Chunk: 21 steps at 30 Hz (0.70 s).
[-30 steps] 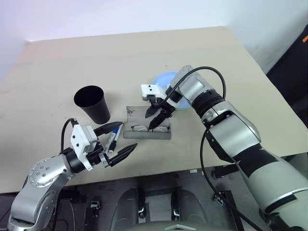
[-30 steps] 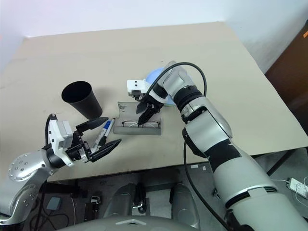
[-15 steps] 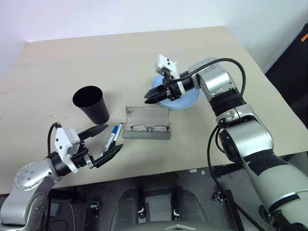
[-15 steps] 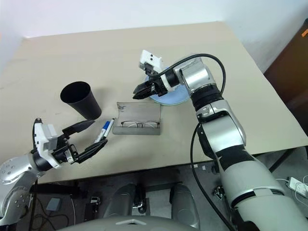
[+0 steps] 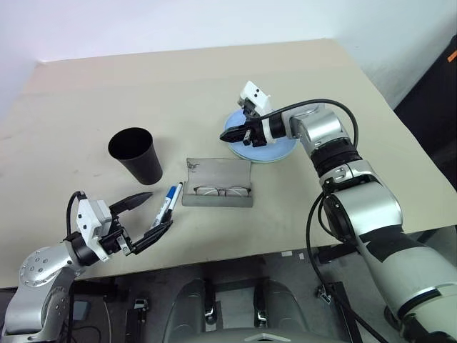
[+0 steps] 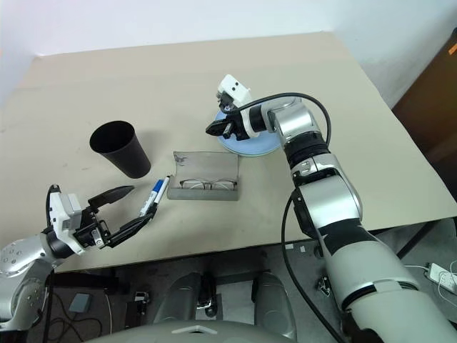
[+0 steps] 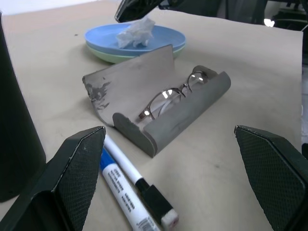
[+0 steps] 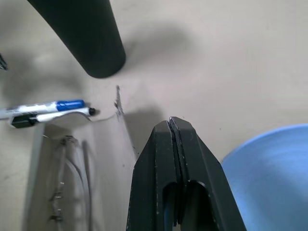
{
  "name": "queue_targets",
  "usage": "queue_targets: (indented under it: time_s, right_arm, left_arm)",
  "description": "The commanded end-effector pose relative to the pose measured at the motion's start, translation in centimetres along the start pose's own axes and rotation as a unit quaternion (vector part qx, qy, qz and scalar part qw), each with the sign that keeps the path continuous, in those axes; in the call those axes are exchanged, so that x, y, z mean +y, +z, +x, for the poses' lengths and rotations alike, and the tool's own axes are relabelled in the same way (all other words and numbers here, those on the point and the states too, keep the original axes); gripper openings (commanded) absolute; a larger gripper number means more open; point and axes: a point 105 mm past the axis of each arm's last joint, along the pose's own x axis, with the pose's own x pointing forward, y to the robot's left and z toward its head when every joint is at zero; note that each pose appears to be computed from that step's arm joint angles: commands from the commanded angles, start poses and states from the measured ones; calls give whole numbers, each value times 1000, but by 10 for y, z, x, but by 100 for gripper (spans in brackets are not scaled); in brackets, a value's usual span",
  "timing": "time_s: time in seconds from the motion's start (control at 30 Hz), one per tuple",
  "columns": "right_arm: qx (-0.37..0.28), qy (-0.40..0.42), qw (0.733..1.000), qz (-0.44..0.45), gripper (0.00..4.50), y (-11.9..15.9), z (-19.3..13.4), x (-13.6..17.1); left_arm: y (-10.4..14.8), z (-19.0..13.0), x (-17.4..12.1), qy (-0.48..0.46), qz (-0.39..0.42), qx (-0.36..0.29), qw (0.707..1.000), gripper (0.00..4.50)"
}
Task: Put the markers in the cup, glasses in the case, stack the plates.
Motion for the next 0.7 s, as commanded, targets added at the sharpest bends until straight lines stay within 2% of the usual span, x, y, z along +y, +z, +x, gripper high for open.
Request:
queue_targets:
  time_s: [0.03,0.23,0.37,0.7]
  right_arm:
    - [16,0,999,-33,1,-1,9,2]
    - [69,3,996,-58,1,-17,18,4]
    - [92,50,993,-48,1,-21,12,14]
    - [99,132,985,-43,1,-16,-1,51]
  left_arm:
    - [5,-1,-1,-3,17,-7,1000,450]
    - [8,-2,-4,0,19,-7,1000,450]
    - [11,-2,-6,3,19,-7,1000,450]
    - [13,-5,-5,9,20,-8,1000,450]
